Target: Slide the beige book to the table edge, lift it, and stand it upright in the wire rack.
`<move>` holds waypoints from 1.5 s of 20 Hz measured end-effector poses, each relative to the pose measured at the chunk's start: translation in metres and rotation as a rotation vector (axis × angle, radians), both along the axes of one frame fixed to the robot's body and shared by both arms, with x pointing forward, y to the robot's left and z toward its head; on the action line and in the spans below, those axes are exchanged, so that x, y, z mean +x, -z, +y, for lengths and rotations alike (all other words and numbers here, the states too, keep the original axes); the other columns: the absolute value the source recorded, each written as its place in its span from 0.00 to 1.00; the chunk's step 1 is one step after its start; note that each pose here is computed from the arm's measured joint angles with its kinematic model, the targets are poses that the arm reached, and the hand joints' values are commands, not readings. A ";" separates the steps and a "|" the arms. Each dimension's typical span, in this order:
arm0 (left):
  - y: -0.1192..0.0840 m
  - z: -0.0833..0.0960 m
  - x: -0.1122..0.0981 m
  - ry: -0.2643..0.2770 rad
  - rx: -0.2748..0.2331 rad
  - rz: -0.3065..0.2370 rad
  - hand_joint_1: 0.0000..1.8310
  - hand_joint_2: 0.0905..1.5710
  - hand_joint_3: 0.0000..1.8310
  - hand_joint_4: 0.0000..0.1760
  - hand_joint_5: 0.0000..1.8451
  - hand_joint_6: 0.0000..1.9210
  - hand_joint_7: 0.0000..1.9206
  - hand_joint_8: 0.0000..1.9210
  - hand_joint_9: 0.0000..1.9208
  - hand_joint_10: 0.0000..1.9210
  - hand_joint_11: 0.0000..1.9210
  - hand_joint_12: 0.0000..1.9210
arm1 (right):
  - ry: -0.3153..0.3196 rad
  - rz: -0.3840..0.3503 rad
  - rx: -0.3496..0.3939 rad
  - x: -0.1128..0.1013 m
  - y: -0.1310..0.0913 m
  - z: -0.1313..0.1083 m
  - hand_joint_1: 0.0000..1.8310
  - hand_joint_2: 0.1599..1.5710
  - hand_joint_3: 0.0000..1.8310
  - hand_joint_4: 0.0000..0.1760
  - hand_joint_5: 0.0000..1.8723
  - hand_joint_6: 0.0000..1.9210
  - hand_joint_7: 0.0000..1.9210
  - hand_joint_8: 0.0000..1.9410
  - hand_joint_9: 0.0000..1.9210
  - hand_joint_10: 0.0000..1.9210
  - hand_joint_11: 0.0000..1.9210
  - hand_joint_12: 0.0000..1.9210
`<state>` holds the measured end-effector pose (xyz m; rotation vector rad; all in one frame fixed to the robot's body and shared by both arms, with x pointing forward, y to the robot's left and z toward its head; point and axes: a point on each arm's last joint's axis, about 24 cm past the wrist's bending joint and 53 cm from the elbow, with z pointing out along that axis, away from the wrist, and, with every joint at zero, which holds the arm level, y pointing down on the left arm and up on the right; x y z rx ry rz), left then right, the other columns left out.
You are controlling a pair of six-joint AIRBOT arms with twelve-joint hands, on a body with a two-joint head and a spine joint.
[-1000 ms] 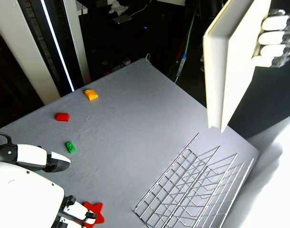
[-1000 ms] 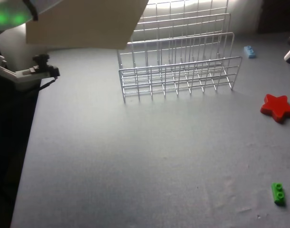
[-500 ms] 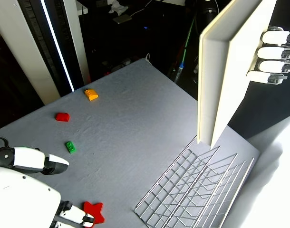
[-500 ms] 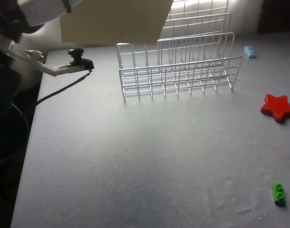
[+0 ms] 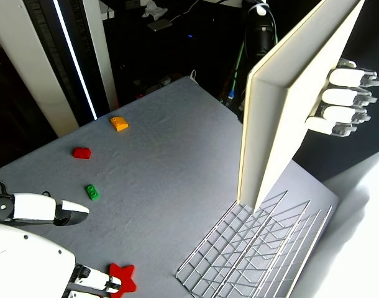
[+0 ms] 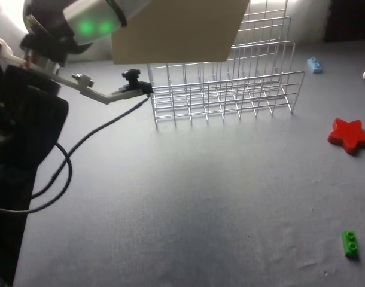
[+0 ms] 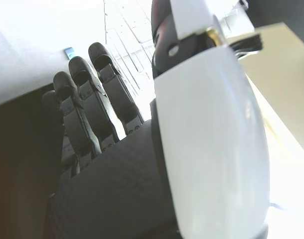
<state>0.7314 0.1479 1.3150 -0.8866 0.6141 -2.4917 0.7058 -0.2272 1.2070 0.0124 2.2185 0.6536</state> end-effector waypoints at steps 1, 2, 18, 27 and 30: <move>0.003 -0.005 0.000 0.006 -0.005 0.005 0.80 0.77 0.00 0.00 0.40 0.66 0.30 0.73 0.36 0.74 0.34 0.87 | 0.000 0.000 0.000 0.000 0.000 0.000 0.12 0.66 0.00 0.00 0.20 0.00 0.20 0.00 0.20 0.00 0.02 0.51; 0.005 -0.011 0.000 0.015 -0.006 0.003 0.80 0.77 0.00 0.00 0.40 0.67 0.31 0.73 0.37 0.73 0.31 0.88 | 0.000 0.000 0.000 0.000 0.000 0.000 0.11 0.67 0.00 0.00 0.20 0.00 0.20 0.00 0.20 0.00 0.02 0.51; 0.026 -0.032 0.017 0.035 -0.061 -0.024 0.80 0.77 0.00 0.00 0.39 0.68 0.29 0.75 0.35 0.76 0.33 0.87 | -0.010 -0.008 -0.012 0.000 0.000 0.000 0.12 0.67 0.00 0.00 0.18 0.00 0.19 0.00 0.19 0.00 0.00 0.50; 0.033 -0.042 0.023 0.031 -0.053 -0.037 0.80 0.78 0.00 0.00 0.39 0.68 0.28 0.76 0.33 0.77 0.34 0.87 | -0.005 -0.010 -0.012 0.002 0.000 -0.002 0.11 0.67 0.00 0.00 0.19 0.00 0.19 0.00 0.19 0.00 0.01 0.50; 0.037 -0.050 0.023 0.041 -0.059 -0.030 0.80 0.77 0.00 0.00 0.40 0.67 0.28 0.76 0.33 0.77 0.33 0.87 | -0.006 -0.010 -0.012 0.002 0.000 -0.002 0.12 0.66 0.00 0.00 0.19 0.00 0.19 0.00 0.19 0.00 0.01 0.50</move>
